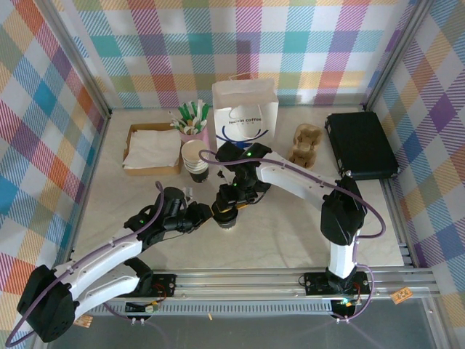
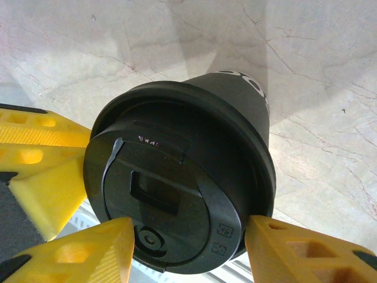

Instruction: Pack the takeout coffee

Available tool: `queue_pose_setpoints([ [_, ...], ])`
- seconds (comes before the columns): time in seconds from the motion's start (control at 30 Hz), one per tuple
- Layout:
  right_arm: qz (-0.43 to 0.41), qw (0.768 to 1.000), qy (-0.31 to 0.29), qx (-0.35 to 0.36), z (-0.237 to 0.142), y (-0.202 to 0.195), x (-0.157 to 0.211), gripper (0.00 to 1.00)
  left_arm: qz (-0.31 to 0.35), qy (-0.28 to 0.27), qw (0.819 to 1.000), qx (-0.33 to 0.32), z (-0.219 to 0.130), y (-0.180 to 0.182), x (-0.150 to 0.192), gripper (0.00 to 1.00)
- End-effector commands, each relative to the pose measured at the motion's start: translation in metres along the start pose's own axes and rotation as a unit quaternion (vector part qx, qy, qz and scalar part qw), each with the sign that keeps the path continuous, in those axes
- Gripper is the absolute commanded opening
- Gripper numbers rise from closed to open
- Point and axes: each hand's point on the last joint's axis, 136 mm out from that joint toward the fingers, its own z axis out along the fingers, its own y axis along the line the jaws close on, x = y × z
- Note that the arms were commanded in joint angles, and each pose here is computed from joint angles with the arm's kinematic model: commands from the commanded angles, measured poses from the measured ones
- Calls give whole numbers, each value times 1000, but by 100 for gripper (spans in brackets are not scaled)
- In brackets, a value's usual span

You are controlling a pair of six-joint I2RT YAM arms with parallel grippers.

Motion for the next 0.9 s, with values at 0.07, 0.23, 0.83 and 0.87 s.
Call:
queue_pose_setpoints([
  [0.07, -1, 1000, -21, 13, -12, 0, -3, 55, -5, 16, 999, -47, -1, 18, 5, 23],
  [0.23, 2, 999, -36, 11, -17, 2, -7, 56, -7, 16, 999, -51, -5, 17, 5, 24],
  [0.83, 5, 996, -83, 14, -47, 5, -12, 59, 42, 0, 997, -69, -26, -3, -7, 35],
  [0.87, 7, 996, -85, 10, -50, 6, -10, 58, 49, 0, 996, -70, -27, -7, -10, 36],
])
